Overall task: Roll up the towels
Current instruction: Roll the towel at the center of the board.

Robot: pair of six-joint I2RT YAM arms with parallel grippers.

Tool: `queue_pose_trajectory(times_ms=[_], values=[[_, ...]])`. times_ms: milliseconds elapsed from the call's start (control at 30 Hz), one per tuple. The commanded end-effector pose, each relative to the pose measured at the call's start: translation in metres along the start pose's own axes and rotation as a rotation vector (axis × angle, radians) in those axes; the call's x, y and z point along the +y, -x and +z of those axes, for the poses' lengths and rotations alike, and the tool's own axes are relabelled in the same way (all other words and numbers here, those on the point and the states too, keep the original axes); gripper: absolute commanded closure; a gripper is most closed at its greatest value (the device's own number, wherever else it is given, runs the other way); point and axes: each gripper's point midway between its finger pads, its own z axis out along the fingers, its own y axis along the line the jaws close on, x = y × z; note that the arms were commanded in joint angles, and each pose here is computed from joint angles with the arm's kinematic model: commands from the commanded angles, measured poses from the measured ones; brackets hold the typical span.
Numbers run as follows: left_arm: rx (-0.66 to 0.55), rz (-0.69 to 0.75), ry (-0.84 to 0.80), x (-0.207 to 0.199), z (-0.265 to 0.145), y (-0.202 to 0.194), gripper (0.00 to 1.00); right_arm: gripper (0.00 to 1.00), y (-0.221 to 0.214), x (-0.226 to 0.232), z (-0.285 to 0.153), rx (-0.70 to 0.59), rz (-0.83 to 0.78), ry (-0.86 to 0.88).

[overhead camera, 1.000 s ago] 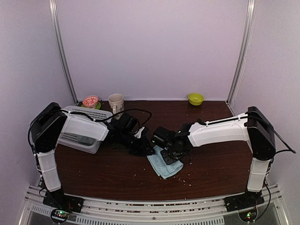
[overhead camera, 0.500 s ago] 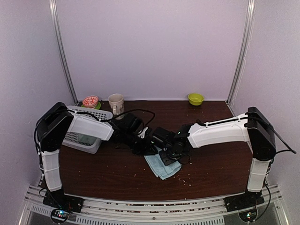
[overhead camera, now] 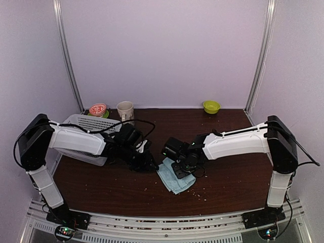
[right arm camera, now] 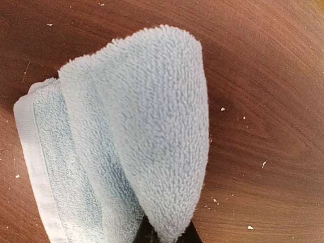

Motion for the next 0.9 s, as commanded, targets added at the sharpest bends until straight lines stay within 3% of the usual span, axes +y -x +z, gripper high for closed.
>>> queue_pose_trajectory(times_ms=[0, 300, 700, 867], values=[[-0.002, -0.055, -0.002, 0.009, 0.018, 0.000, 0.72, 1.00, 0.002, 0.000, -0.001, -0.019, 0.019, -0.008], [0.029, -0.083, 0.020, 0.018, 0.047, 0.003, 0.72, 1.00, -0.007, -0.001, 0.003, -0.003, 0.019, -0.010], [0.023, -0.054, -0.012, 0.004, 0.052, 0.016, 0.99, 1.00, 0.004, 0.013, -0.011, -0.037, -0.007, -0.009], [0.028, -0.057, -0.016, 0.004, 0.054, 0.015, 1.00, 1.00, 0.008, 0.021, -0.016, -0.045, -0.016, 0.006]])
